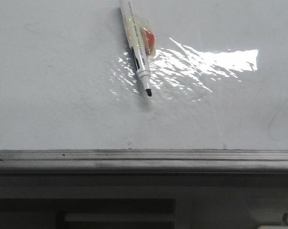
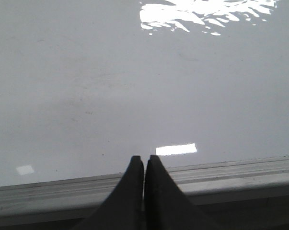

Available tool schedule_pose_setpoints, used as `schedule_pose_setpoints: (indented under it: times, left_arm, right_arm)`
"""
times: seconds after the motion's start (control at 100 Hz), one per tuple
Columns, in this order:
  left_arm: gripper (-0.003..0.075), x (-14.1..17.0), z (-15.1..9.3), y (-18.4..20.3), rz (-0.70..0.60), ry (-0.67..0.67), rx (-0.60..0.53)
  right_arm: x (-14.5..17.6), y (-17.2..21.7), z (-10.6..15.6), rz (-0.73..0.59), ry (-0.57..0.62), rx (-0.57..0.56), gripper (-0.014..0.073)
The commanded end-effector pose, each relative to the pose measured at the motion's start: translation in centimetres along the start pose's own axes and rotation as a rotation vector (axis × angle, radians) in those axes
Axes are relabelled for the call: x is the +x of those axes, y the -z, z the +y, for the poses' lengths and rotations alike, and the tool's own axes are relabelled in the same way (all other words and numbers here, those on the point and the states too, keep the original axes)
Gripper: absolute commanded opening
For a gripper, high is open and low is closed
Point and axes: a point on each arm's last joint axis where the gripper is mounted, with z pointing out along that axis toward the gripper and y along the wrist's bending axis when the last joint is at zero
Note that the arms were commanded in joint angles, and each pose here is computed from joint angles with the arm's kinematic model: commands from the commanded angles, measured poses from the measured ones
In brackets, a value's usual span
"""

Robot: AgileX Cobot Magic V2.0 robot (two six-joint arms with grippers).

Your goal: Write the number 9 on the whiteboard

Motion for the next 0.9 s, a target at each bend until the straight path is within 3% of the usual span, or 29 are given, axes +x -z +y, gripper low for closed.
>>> schedule_pose_setpoints:
  times: [0.0, 0.61, 0.89]
  left_arm:
    - [-0.0020, -0.18, 0.11, 0.04, -0.080, 0.021, -0.017]
    - [-0.0020, -0.18, 0.11, 0.04, -0.080, 0.021, -0.017]
    - [-0.0020, -0.18, 0.11, 0.04, -0.080, 0.021, -0.017]
  right_arm:
    - [0.69, -0.14, 0.12, -0.001, -0.001, 0.008, -0.0041]
    - [0.70, -0.14, 0.12, 0.001, -0.001, 0.008, -0.0041]
    - [-0.11, -0.10, 0.00, -0.089, 0.001, 0.021, -0.0041]
